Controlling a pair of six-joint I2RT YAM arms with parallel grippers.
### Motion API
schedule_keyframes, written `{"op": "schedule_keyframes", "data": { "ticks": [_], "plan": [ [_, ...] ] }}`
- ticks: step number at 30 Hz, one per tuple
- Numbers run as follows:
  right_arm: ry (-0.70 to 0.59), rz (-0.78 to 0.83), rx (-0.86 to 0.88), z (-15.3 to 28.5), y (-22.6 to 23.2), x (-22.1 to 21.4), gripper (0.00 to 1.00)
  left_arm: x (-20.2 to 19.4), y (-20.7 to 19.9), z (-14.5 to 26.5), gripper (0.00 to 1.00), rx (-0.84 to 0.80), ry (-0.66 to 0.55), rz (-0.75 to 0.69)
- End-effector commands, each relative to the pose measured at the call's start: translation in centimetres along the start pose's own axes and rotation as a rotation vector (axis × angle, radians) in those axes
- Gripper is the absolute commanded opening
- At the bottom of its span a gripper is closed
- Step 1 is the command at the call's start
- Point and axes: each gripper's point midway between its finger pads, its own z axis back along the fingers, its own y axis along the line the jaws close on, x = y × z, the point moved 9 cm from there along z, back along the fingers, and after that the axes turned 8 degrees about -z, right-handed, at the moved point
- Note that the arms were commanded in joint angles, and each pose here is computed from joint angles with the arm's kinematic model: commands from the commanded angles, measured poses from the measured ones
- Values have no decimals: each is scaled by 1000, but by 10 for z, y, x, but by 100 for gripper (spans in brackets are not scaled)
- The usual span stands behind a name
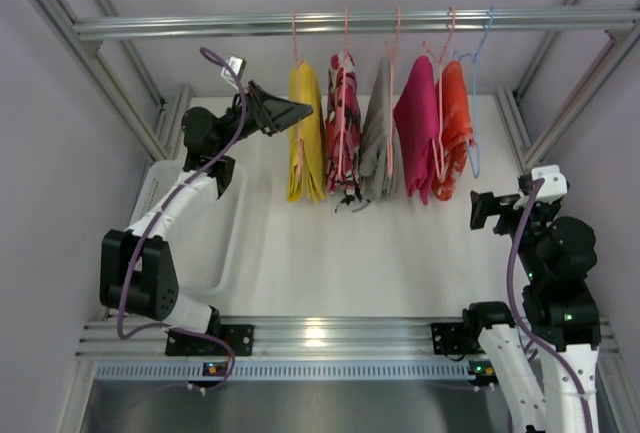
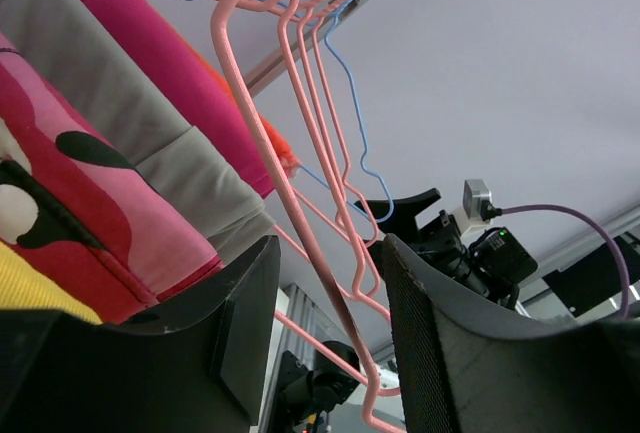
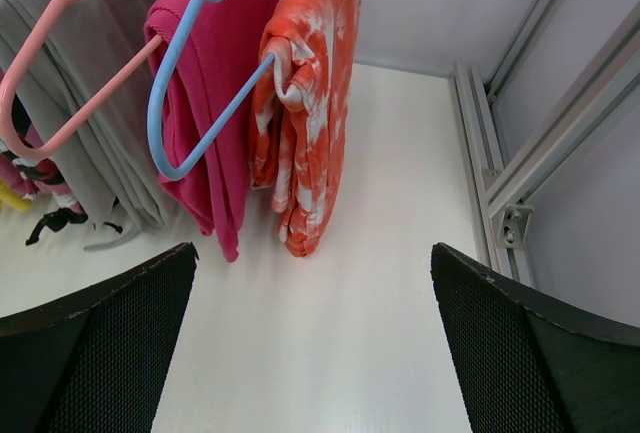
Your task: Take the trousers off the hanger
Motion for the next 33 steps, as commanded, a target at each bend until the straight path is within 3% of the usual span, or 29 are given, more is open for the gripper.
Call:
{"op": "schedule_keyframes", "data": {
  "ticks": [1,9,12,18,33],
  "plan": [
    [-50,10,-4,-2,-1,13,99,10,-25,-6,50,-136,-23,-48],
    [-49,18,-5,-4,-2,13,99,8,-24,-6,43,-148,3,25],
    [-52,18,-2,-4,-1,14,99,8,-27,-5,33,-143,16,34],
    [-52,16,9,-3,0,13,99,12,-31,-6,0,-108,25,14],
    [-54,10,80,-7,6,19,99,55,-74,-23,0,-205,-9,-201]
  ]
}}
